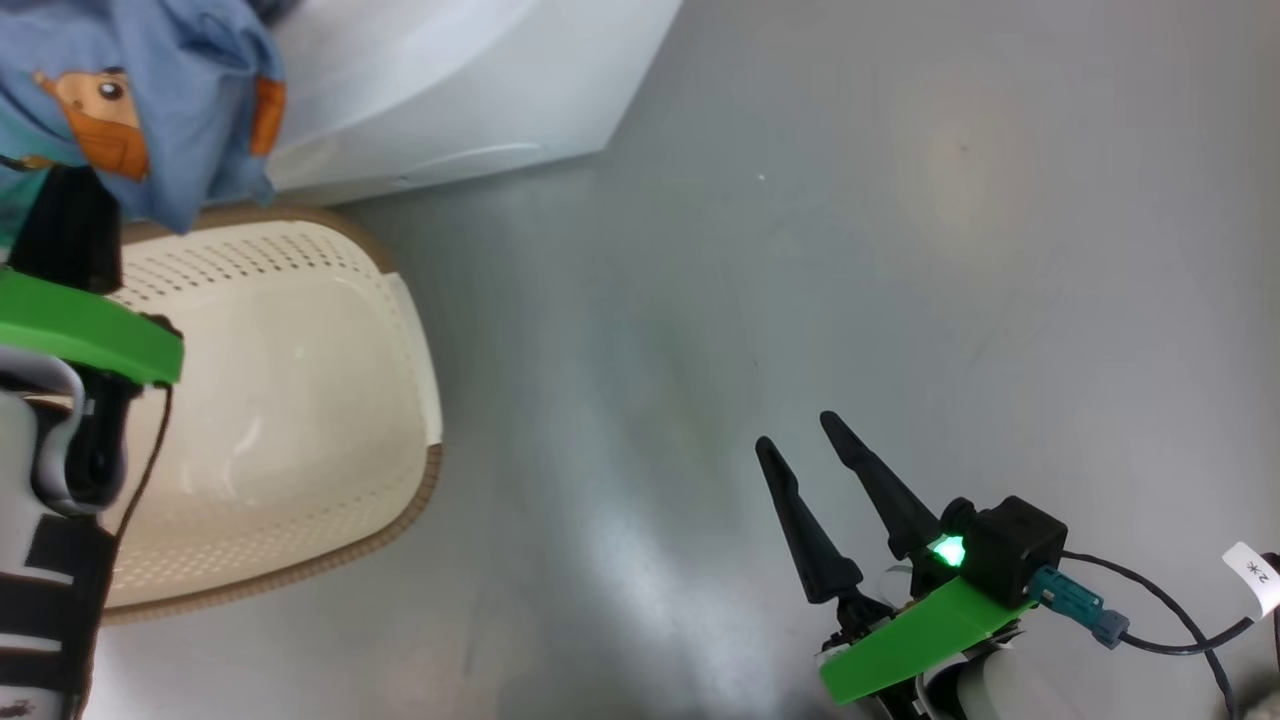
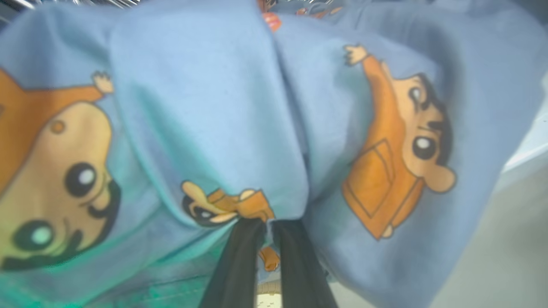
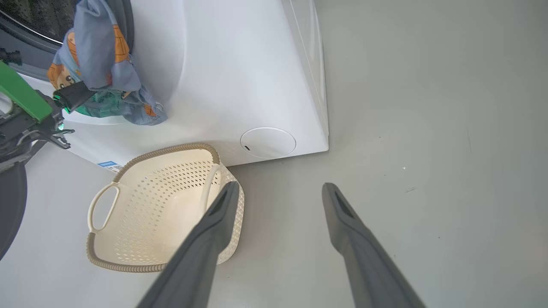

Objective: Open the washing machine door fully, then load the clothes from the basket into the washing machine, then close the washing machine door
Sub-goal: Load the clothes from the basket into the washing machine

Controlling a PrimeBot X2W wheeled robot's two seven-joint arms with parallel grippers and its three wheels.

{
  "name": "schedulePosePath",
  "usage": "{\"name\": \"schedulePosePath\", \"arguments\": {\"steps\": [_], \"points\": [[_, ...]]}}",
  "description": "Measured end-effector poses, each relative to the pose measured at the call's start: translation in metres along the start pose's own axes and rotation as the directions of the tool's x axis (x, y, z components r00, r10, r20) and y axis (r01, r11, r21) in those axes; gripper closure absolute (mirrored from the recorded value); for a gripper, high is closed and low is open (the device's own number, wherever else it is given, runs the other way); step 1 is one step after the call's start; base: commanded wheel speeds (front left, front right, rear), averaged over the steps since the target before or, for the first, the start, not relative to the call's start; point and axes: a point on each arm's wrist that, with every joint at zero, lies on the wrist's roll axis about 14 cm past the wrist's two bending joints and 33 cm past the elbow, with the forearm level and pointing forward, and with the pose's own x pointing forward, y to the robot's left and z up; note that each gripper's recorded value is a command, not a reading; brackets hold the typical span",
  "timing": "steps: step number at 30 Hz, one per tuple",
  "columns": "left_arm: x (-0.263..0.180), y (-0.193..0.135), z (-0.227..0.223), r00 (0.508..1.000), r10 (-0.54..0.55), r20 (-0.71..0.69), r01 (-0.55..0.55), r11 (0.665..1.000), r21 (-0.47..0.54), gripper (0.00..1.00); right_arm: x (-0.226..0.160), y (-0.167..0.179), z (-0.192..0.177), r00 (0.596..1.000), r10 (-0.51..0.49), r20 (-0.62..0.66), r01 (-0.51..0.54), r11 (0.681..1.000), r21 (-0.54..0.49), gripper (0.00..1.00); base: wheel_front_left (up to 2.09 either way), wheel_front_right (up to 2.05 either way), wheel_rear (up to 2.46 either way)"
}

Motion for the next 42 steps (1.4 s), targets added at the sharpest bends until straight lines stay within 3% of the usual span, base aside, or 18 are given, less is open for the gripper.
{"name": "schedulePosePath", "arguments": {"steps": [13, 24, 42], "points": [[-0.015, -0.017, 0.08, 0.981, -0.062, 0.184, 0.047, 0.995, 0.088, 1.0, 0.002, 0.018, 0.01, 0.998, 0.053, 0.027, -0.053, 0.999, -0.002, 0.0, 0.0, 0.0, 0.0], [0.019, -0.026, 0.123, 0.967, -0.124, 0.222, 0.082, 0.978, 0.189, 1.0, -0.001, 0.009, 0.008, 0.999, 0.025, 0.021, -0.025, 1.0, 0.003, 0.0, 0.0, 0.0, 0.0], [0.077, -0.017, 0.115, 0.972, -0.152, 0.181, 0.108, 0.967, 0.232, 1.0, -0.002, -0.005, -0.018, 0.999, -0.023, -0.049, 0.025, 0.998, 0.051, 0.0, 0.0, 0.0, 0.0]]}}
